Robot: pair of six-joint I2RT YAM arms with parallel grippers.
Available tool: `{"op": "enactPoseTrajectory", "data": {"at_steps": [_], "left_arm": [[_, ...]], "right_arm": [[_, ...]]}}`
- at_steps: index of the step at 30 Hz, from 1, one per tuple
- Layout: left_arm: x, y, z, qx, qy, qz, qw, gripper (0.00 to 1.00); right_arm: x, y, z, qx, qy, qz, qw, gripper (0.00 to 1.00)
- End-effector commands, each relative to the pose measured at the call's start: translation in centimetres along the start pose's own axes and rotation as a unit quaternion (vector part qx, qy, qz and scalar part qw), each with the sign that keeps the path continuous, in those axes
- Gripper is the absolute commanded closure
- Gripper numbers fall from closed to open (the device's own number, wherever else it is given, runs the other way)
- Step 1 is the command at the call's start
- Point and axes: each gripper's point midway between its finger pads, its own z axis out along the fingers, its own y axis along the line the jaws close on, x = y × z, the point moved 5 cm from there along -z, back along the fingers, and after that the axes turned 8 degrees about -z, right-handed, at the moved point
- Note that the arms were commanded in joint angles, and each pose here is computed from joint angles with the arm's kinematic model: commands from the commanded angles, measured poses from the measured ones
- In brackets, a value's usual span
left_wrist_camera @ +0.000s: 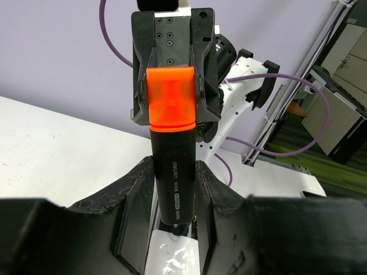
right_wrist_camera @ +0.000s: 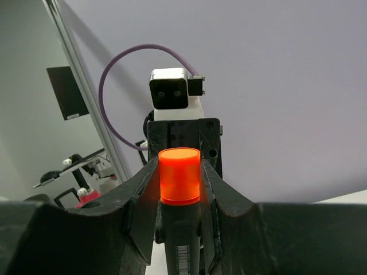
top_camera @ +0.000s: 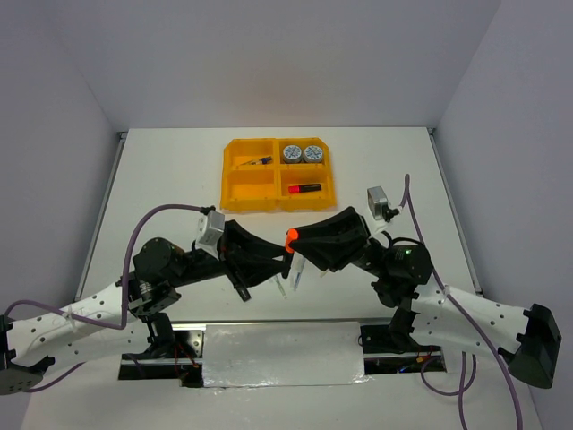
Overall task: Sort the stationery into containers
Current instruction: Close the pen cap on the pen.
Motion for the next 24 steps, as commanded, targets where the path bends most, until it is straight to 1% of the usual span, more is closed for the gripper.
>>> {"op": "enactPoseTrajectory", "data": {"at_steps": [1, 3, 4, 5, 6, 9, 11, 16, 17, 22, 24], "left_arm": [[-4.8, -2.9, 0.1, 0.05, -0.072, 0.05, 0.995, 1.0], [-5.1, -3.1, 0.0, 0.05, -0.072, 0.056, 0.995, 1.0], [-5.3, -3.0, -0.1, 0.047, -0.075, 0.058, 0.994, 1.0], [-5.3, -3.1, -0.1, 0.047, -0.075, 0.06, 0.994, 1.0], [-5.4, -3.1, -0.3, 0.045, -0.077, 0.064, 0.994, 1.0], [-5.6, -3.1, -0.4, 0.04, -0.076, 0.074, 0.994, 1.0], [-5.8, -3.1, -0.3, 0.04, -0.074, 0.078, 0.993, 1.0], [-5.2, -2.6, -0.2, 0.028, -0.059, 0.084, 0.994, 1.0], [-5.1, -2.5, -0.2, 0.027, -0.057, 0.083, 0.995, 1.0], [-4.6, -2.4, 0.0, 0.033, -0.048, 0.083, 0.995, 1.0], [-4.4, -2.3, 0.1, 0.033, -0.043, 0.082, 0.995, 1.0]], "right_arm": [[2.0, -0.5, -0.2, 0.001, 0.025, 0.0, 1.0, 0.99], [2.3, -0.3, -0.3, -0.012, 0.034, -0.005, 0.999, 0.96], [2.4, -0.3, -0.2, -0.014, 0.037, -0.007, 0.999, 0.92], [2.5, -0.2, -0.2, -0.021, 0.038, -0.008, 0.999, 0.9], [2.5, 0.2, -0.3, -0.033, 0.041, -0.007, 0.999, 0.83], [2.6, 0.7, -0.2, -0.054, 0.044, -0.008, 0.998, 0.76], [2.5, 0.8, -0.2, -0.056, 0.045, -0.01, 0.997, 0.75], [1.9, 1.2, -0.2, -0.057, 0.045, -0.02, 0.997, 0.66], [1.7, 1.3, -0.2, -0.057, 0.043, -0.024, 0.997, 0.62], [1.6, 1.4, -0.2, -0.062, 0.046, -0.028, 0.997, 0.61], [1.4, 1.6, 0.0, -0.066, 0.048, -0.031, 0.996, 0.56]]}}
